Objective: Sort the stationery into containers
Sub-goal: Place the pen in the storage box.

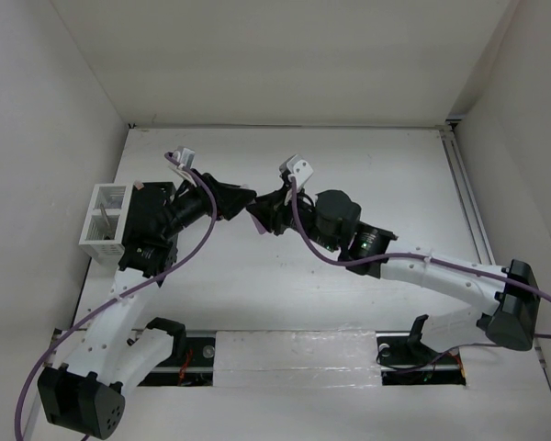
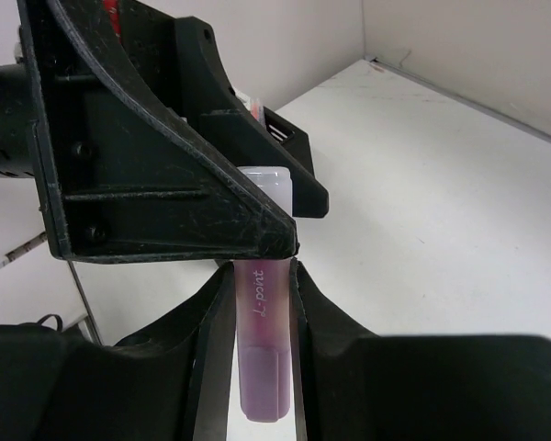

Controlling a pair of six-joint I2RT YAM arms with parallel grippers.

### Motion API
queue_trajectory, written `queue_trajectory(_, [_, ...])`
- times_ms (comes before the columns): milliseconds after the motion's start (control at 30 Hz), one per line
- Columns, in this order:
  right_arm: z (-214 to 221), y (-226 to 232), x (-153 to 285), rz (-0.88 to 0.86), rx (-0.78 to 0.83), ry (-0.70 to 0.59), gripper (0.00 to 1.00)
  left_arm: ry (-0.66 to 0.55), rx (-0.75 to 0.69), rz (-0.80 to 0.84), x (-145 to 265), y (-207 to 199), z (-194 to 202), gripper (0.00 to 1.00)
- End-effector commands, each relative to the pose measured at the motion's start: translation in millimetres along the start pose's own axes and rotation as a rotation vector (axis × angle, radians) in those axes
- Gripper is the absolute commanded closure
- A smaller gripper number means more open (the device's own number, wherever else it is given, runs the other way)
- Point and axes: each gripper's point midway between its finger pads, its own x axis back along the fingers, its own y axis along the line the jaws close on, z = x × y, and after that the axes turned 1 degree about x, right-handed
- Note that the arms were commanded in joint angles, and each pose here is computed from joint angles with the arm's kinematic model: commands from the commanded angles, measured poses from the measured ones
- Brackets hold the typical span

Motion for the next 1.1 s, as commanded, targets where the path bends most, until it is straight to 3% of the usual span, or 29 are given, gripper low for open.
queue_trajectory(0, [-40, 7, -2, -0.008, -0.011, -0.110, 1.00, -0.052, -0.068, 0.038, 1, -18, -22, 0.46])
queue_trajectory(167, [-40, 12, -4, -0.031, -0.010, -0.106, 1.00, -0.058, -0.068, 0.031, -1, -17, -25, 0.51])
queue_trajectory(300, [-34, 16, -7, -0.038, -0.009, -0.094, 1.00, -0.058, -0.068, 0.031, -1, -17, -25, 0.71])
queue_trajectory(433, [-37, 16, -9, -0.039, -0.010, -0.103, 1.00, -0.029, -0.071, 0.049, -4, -17, -21, 1.00])
queue_trajectory(567, [-35, 16, -12, -0.039, -0.010, -0.103, 1.00, -0.029, -0.075, 0.028, -6, -16, -26, 1.00])
queue_trajectory(633, [-30, 14, -12, -0.029, -0.009, -0.096, 0.80, -0.046, -0.102, -0.045, -5, -8, -35, 1.00])
queue_trajectory(667, [-27, 13, -8, -0.028, -0.009, -0.090, 0.66, -0.047, -0.112, -0.082, -6, -1, -38, 1.00])
queue_trajectory(700, [-32, 11, -4, -0.017, -0.012, -0.108, 0.35, -0.058, -0.127, -0.118, -5, 2, -43, 1.00])
queue_trajectory(733, [-31, 10, -1, -0.017, -0.011, -0.107, 0.28, -0.085, -0.142, -0.198, -1, 9, -55, 1.00])
queue_trajectory(833, [-29, 0, 11, 0.025, 0.006, -0.111, 0.17, -0.128, -0.217, -0.393, 13, 37, -72, 1.00])
queue_trajectory(1000, [-16, -20, 34, 0.109, 0.015, -0.105, 0.09, -0.357, -0.247, -0.983, 76, 118, -114, 1.00])
queue_trajectory(1067, [-11, -25, 44, 0.119, 0.027, -0.104, 0.08, -0.394, -0.205, -1.190, 103, 148, -109, 1.00])
